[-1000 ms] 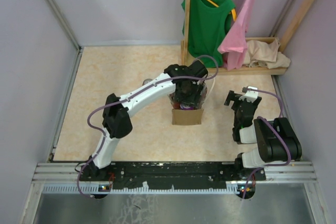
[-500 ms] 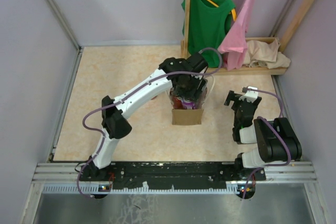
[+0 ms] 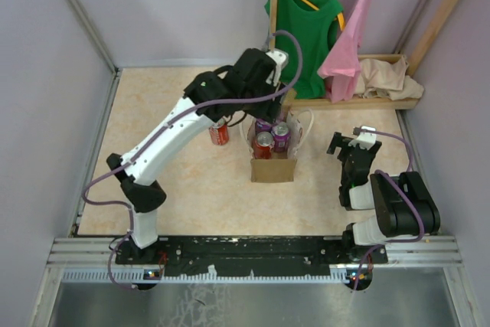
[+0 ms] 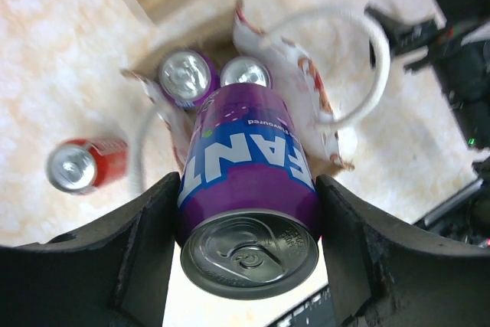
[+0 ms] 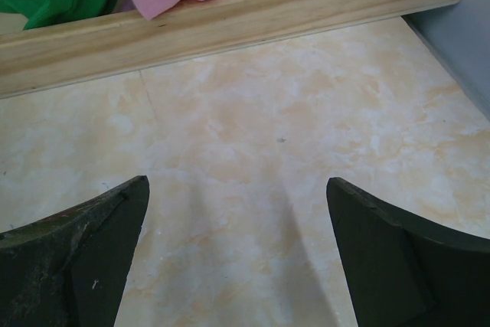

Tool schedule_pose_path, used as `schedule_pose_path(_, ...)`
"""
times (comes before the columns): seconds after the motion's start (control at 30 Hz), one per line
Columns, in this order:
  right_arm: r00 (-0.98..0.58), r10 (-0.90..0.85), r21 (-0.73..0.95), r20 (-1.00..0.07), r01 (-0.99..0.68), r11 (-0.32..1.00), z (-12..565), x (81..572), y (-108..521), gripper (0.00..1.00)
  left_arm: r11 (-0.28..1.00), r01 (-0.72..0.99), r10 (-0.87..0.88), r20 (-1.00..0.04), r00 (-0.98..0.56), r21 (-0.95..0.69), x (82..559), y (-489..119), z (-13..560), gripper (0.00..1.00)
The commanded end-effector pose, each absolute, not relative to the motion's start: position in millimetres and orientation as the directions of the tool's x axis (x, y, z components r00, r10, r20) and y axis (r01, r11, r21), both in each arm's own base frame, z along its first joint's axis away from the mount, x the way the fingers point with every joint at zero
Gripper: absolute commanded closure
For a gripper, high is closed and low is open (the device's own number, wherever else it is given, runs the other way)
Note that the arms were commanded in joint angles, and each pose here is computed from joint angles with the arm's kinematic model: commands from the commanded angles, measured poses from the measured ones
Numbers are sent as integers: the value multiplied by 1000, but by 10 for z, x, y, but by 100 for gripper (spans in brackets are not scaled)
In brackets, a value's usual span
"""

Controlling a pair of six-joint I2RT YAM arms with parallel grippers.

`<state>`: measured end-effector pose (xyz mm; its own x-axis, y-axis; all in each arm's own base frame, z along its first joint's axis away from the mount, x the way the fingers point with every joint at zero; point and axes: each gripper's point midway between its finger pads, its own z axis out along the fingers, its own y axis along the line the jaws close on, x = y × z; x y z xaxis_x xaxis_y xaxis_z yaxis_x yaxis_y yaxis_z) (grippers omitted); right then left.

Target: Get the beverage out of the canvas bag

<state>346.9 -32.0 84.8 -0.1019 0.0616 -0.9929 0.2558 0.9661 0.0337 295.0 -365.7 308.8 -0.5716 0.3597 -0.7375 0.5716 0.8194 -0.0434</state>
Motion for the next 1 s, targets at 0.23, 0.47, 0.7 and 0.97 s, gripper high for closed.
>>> schedule_pose_path(0.23,-18,57,51,-998,263,963,1086,3573,-341,1,949,309,30,-964,-265,-55,3746,-2490,4555,100)
schedule_pose_path(0.47,-18,57,50,-998,262,964,1086,3573,-339,1,998,57,17,-946,-325,-2,4040,-1515,4306,100)
schedule_pose_path(0.7,-18,57,51,-998,263,963,1086,3573,-340,1,999,-32,-46,-887,-460,-35,4143,-1127,3465,100)
schedule_pose_path(0.97,-17,57,51,-998,263,963,1089,3573,-341,1,997,-60,-78,-846,-528,-55,4079,-1071,2813,100)
